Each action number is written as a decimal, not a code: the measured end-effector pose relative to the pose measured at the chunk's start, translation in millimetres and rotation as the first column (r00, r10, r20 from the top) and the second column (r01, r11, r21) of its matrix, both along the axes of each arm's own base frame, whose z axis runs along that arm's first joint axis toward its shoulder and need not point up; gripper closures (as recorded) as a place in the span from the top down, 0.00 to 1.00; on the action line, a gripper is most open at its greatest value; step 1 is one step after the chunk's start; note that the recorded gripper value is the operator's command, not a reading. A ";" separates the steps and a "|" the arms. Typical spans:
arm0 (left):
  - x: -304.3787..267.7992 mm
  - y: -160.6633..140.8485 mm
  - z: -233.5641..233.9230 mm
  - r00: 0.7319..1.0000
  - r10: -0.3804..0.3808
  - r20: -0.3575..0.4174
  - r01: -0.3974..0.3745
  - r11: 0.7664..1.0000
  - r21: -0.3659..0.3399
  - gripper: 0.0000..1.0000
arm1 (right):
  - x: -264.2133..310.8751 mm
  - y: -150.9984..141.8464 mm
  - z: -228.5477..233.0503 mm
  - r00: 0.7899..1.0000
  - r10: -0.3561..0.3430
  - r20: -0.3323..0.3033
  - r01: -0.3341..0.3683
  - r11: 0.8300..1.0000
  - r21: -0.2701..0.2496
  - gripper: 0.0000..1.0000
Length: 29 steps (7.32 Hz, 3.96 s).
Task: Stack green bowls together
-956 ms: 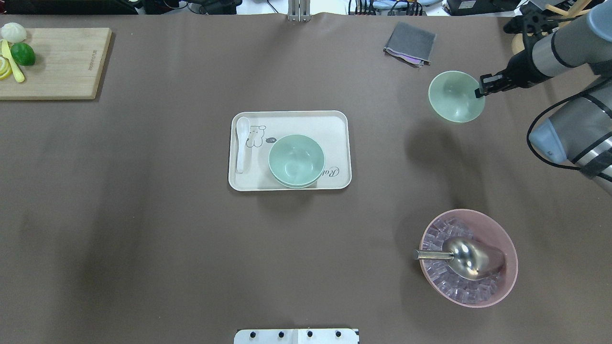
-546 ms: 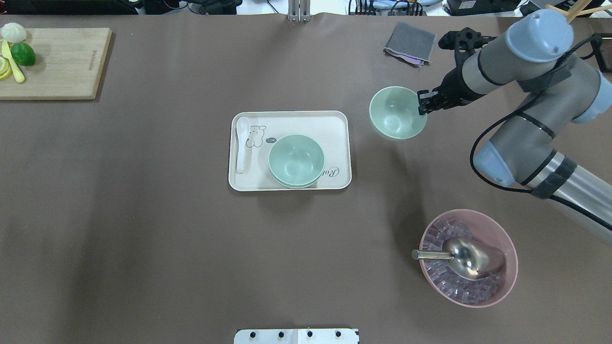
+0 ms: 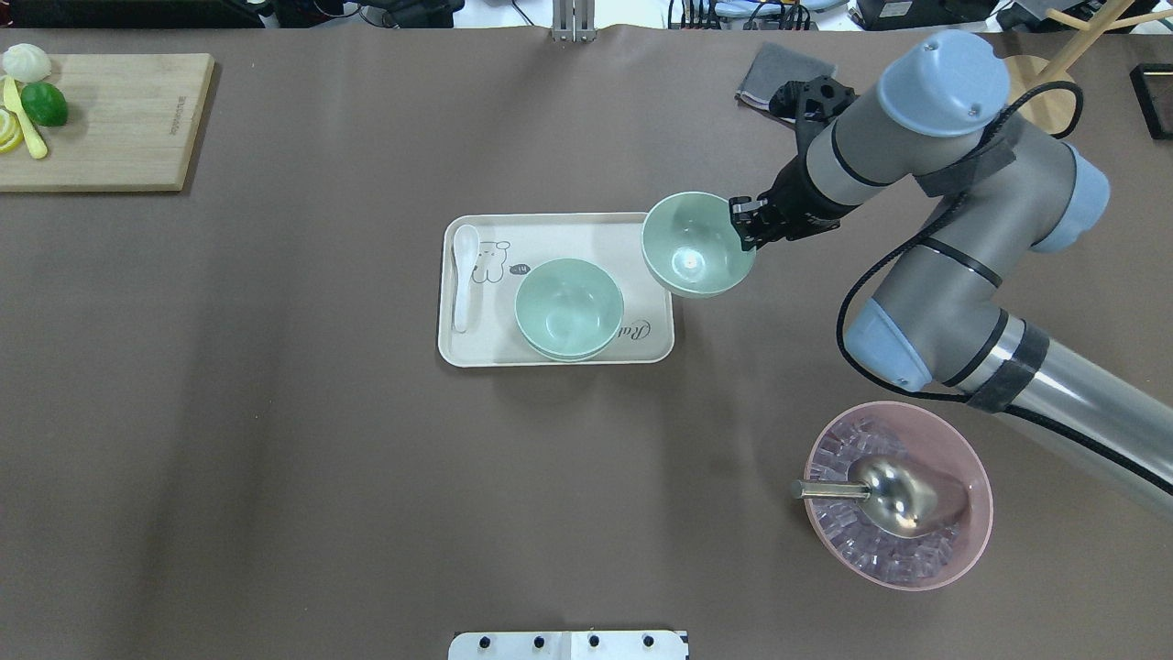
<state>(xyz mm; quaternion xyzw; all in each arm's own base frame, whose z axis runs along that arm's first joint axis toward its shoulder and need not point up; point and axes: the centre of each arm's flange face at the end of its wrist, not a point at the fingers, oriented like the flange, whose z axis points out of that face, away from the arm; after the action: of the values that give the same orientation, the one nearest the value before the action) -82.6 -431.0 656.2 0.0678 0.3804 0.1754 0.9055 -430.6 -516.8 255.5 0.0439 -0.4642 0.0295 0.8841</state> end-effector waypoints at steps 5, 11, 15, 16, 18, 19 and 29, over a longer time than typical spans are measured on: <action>-4.9 3.8 3.8 1.000 0.002 -0.001 -0.002 1.000 -0.004 0.98 | -73.3 35.7 -66.1 0.998 0.056 0.004 -0.056 0.997 -0.048 0.00; -4.9 5.9 4.3 1.000 0.002 -0.002 -0.002 1.000 -0.004 0.98 | -103.0 37.6 -57.4 0.997 0.070 -0.040 -0.072 0.996 -0.050 0.00; -4.8 7.2 4.8 1.000 0.002 -0.003 -0.002 1.000 -0.005 0.98 | -112.0 46.9 -52.2 0.997 0.065 -0.050 -0.068 0.997 -0.042 0.00; -4.7 7.8 5.2 1.000 0.002 -0.003 -0.002 1.000 -0.005 0.98 | -112.2 47.2 -51.8 0.997 0.066 -0.051 -0.068 0.997 -0.041 0.00; -4.7 8.8 5.7 1.000 0.003 -0.003 -0.003 1.000 -0.005 0.98 | -112.2 46.6 -50.7 0.996 0.073 -0.056 -0.075 0.997 -0.036 0.00; -4.7 9.0 5.8 1.000 0.003 -0.003 -0.003 1.000 -0.005 0.98 | -112.1 46.2 -49.8 0.995 0.076 -0.058 -0.079 0.996 -0.035 0.00; -4.6 10.3 7.7 1.000 0.002 -0.002 -0.002 1.000 -0.008 0.98 | -100.5 40.1 -55.8 0.996 0.076 -0.046 -0.076 0.997 -0.002 1.00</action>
<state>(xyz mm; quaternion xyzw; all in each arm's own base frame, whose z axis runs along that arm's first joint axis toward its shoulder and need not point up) -87.2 -420.7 663.9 0.0639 0.3822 0.1748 0.9051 -531.1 -476.7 199.7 0.0604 -0.4417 0.0632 0.8929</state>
